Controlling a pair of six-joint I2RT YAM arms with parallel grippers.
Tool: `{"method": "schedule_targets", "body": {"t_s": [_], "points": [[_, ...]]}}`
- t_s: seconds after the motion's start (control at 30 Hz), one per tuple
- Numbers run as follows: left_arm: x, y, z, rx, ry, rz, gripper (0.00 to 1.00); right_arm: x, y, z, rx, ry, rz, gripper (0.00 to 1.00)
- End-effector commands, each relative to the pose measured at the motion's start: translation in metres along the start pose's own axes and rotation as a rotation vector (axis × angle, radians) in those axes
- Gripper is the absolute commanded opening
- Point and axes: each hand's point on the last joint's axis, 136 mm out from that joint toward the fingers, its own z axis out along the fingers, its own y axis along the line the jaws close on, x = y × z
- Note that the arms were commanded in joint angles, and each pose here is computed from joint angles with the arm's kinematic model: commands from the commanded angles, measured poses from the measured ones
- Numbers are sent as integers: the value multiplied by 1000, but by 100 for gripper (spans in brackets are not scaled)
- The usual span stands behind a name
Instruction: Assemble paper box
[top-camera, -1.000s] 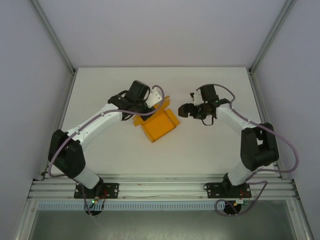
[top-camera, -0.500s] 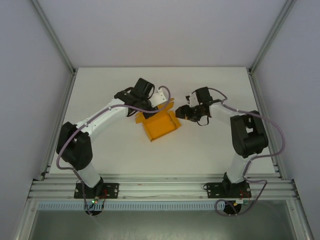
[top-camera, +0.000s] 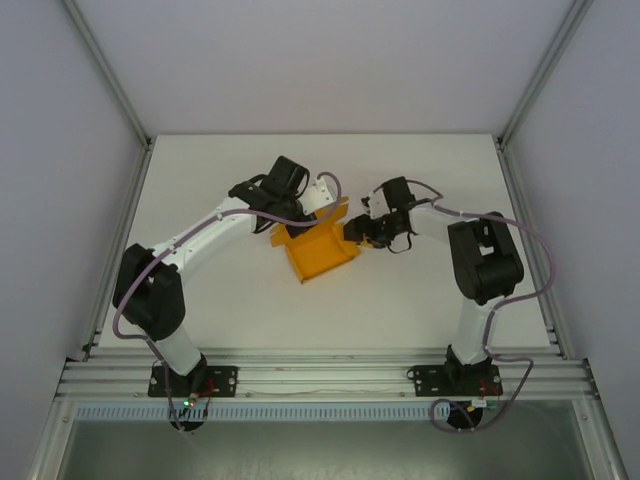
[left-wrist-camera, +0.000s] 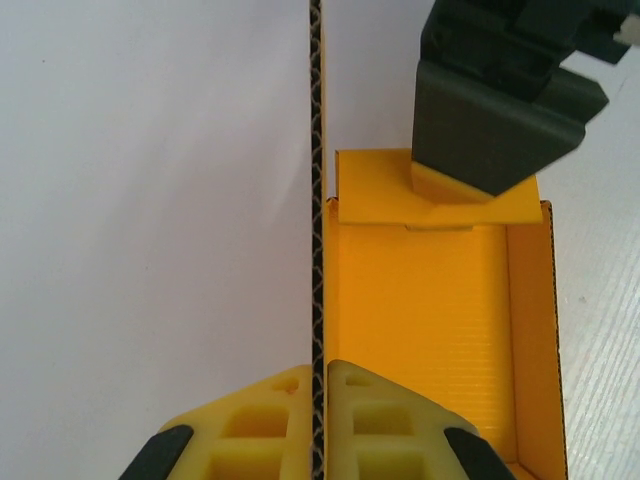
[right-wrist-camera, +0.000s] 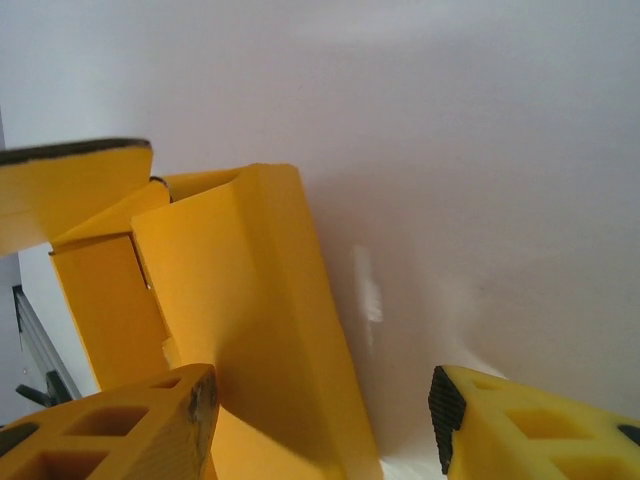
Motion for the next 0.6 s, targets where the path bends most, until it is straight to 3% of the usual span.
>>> {"method": "schedule_targets", "body": {"t_s": [0.0,0.57], "points": [[-14,1,-3,3,-37,5,0,0,8,5,3,24,-31,58],[-23,4,-4,-8,-76,-29,0,22,-35,15,520,-7,-90,41]]}}
